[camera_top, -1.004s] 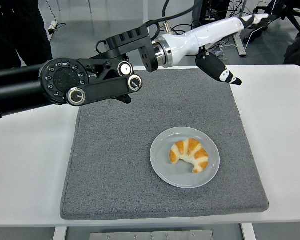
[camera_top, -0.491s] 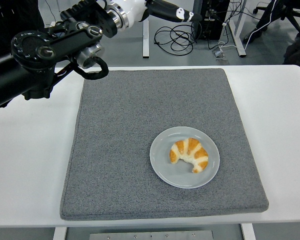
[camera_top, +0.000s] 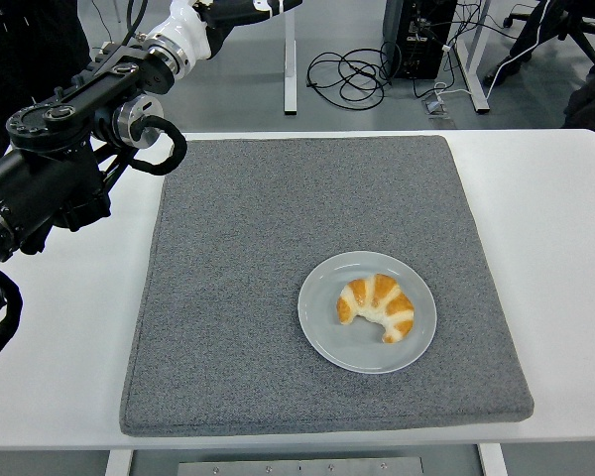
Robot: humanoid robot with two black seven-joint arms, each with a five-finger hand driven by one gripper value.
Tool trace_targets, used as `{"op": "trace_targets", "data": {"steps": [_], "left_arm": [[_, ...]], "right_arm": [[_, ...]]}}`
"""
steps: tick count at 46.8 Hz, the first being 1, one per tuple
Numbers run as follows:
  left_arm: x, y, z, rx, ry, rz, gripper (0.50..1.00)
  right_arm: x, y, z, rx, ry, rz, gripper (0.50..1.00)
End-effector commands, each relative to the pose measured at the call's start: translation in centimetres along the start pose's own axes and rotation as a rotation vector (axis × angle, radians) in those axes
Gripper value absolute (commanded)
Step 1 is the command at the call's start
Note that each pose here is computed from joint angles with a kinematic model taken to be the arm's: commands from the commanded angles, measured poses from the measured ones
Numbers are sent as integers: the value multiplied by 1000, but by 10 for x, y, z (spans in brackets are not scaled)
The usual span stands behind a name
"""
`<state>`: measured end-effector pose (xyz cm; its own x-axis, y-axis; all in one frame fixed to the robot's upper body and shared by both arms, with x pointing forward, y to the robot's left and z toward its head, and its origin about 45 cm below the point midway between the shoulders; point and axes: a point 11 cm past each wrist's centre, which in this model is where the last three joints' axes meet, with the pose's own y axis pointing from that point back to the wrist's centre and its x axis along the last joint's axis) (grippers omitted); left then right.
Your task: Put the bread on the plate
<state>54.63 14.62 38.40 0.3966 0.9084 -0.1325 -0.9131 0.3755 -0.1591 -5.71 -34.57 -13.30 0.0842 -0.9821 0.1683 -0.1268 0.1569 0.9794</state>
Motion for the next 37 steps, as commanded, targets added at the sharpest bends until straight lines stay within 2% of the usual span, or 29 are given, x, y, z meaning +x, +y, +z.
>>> {"op": "trace_targets", "data": {"steps": [1,6,15,23,37], "left_arm": [[9,2,-1,-15,104,44,974],[25,8,-13,-11,174,102,974],[32,17,-42,17,278,167,974],[45,29,-68,93,314,216,974],[52,31,-69,84,364,241,974]], "right_arm": [[0,0,0,0,1,1,1000],[0,0,0,0,1,0,1000],[0,0,0,0,1,1,1000],[0,0,0,0,-1,0,1000],[0,0,0,0,1,0,1000]]}}
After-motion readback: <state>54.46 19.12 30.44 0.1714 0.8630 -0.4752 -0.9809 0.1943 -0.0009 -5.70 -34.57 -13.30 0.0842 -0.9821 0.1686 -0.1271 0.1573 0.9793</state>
